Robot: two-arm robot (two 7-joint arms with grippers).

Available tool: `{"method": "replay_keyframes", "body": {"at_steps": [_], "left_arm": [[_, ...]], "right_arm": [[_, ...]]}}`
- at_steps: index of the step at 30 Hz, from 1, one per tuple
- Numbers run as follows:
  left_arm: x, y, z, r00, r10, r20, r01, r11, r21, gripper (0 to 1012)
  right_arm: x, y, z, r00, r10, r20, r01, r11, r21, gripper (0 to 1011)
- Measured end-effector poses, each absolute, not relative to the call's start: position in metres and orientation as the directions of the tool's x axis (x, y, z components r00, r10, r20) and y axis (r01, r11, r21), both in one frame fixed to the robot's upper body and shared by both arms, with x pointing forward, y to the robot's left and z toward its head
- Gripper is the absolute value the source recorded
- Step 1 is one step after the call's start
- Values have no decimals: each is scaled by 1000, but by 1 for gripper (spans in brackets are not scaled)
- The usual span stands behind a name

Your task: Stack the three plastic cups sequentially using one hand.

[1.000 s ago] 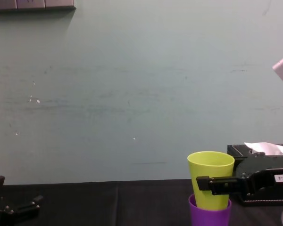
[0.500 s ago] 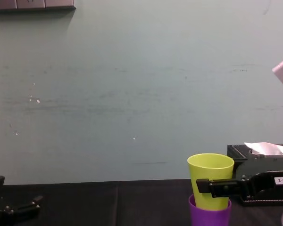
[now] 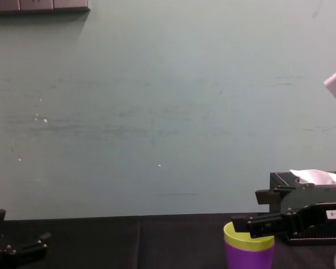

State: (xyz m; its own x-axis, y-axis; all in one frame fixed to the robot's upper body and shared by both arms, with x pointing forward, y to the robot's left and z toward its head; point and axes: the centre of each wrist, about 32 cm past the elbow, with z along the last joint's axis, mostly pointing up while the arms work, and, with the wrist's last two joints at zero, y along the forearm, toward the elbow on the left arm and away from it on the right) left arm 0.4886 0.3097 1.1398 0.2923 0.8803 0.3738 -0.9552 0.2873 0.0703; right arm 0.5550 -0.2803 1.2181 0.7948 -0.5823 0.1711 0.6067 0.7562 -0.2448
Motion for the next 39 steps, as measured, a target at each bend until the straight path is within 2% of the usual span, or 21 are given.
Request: {"method": "replay_keyframes", "body": {"at_steps": [12,19,31,39], "left_arm": [[489,310,1140,292,880,374,-955,287,70,1012],[489,310,1140,292,880,374,-955,287,70,1011],[489,310,1140,292,880,374,-955,287,70,1011],[489,310,1140,292,880,374,-955,287,70,1011]], "right_arm": [[555,-280,1219,794,-583,173,607,756,-243,1003],[547,-284,1225,791,-581,191,611,761,-217,1003],[524,-300,1234,796,-572,199,604,777,-180,1003],[506,-309,1234,813,-549,193,580,793,-187,1003]]}}
